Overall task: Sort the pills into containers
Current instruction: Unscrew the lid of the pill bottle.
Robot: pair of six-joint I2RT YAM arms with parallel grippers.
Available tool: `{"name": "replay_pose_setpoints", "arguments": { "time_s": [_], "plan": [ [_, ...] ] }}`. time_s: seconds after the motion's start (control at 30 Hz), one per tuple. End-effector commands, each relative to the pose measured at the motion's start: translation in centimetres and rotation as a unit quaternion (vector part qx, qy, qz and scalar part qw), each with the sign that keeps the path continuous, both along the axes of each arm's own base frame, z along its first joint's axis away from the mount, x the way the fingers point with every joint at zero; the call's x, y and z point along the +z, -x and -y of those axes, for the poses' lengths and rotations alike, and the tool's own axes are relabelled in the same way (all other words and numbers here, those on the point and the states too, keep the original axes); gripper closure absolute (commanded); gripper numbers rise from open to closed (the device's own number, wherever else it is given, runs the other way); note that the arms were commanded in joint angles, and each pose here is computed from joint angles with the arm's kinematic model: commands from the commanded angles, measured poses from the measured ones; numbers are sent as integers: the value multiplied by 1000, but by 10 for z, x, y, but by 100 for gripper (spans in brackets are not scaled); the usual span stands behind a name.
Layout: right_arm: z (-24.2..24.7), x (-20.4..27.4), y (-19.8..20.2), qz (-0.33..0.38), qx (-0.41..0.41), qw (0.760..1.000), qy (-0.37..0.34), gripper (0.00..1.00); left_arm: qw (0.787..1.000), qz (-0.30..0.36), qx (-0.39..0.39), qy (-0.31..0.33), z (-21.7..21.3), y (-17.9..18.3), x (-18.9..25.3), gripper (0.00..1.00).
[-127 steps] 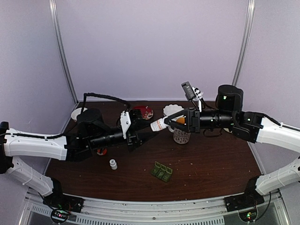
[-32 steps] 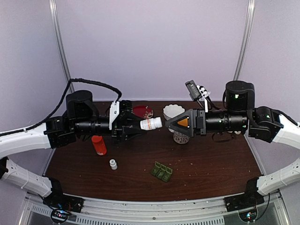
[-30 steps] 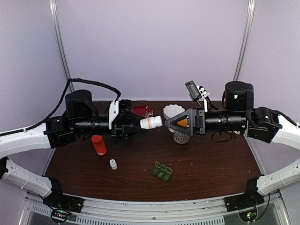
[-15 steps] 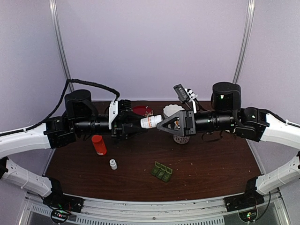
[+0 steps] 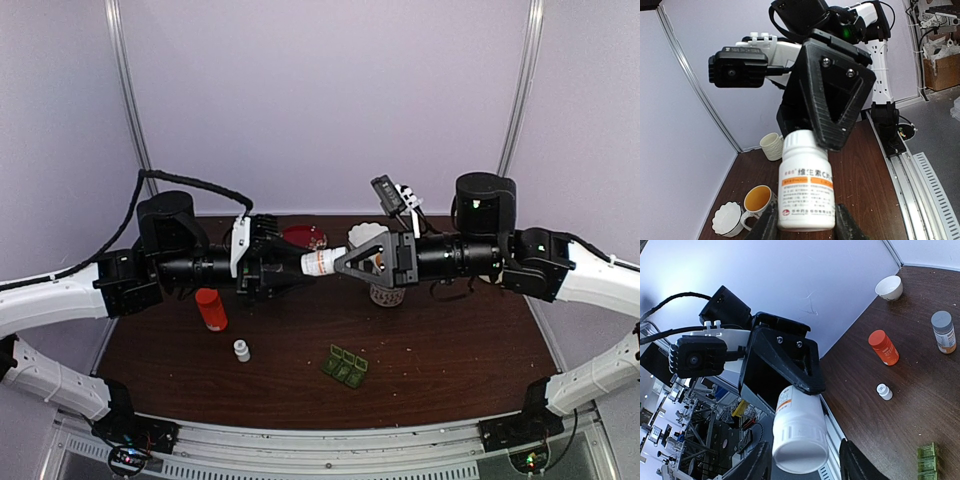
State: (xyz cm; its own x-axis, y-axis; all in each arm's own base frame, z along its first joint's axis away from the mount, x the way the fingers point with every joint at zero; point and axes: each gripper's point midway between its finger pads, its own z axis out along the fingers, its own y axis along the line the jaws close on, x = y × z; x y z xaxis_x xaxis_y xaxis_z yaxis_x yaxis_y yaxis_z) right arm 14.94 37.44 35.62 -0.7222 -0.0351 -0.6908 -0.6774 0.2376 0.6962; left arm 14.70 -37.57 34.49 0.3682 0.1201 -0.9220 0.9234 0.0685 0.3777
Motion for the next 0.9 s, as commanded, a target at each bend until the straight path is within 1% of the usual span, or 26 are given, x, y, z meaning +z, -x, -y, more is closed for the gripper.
{"name": "replay_pose_setpoints", "arguments": {
  "time_s": [0.0, 0.1, 0.27, 0.3, 0.37, 0.43, 0.53, 0.57, 0.63, 0.7, 0.73, 0.8, 0.87],
  "plan": [
    [0, 22, -4, 18, -9, 999, -25, 55, 999, 20, -17, 22, 1, 8, 11, 95],
    [0, 22, -4, 20, -8, 999, -24, 62, 999, 20, -16, 21, 1, 8, 10, 95],
    [-1, 22, -1, 23, 1, 999, -22, 80, 1000, 21, -14, 18, 1, 7, 8, 96],
    [-1, 22, 0, 27, 5, 999, -22, 84, 1000, 21, -14, 19, 1, 7, 9, 96],
    [0, 21, 3, 44, 16, 999, -15, 90, 1000, 11, -12, 21, 1, 7, 11, 96],
    [2, 23, 7, 93, 34, 995, -6, 92, 999, 1, -30, 21, 3, 12, 13, 96],
    [7, 20, 10, 199, 53, 979, 8, 94, 997, -13, -67, 34, 6, 23, 17, 96],
    [7, 21, 14, 238, 69, 969, 7, 95, 996, -18, -76, 38, 7, 26, 18, 96],
    [5, 22, 23, 323, 107, 940, 4, 96, 995, -27, -86, 43, 9, 28, 19, 97],
    [4, 22, 27, 408, 132, 903, 1, 96, 994, -38, -89, 43, 10, 28, 19, 97],
    [4, 23, 27, 443, 135, 886, 1, 96, 994, -46, -89, 43, 11, 28, 20, 97],
    [4, 20, 28, 517, 143, 844, 4, 99, 993, -58, -94, 42, 11, 30, 21, 97],
    [5, 19, 25, 578, 136, 804, 12, 100, 992, -68, -100, 42, 11, 32, 22, 97]
  ]
}}
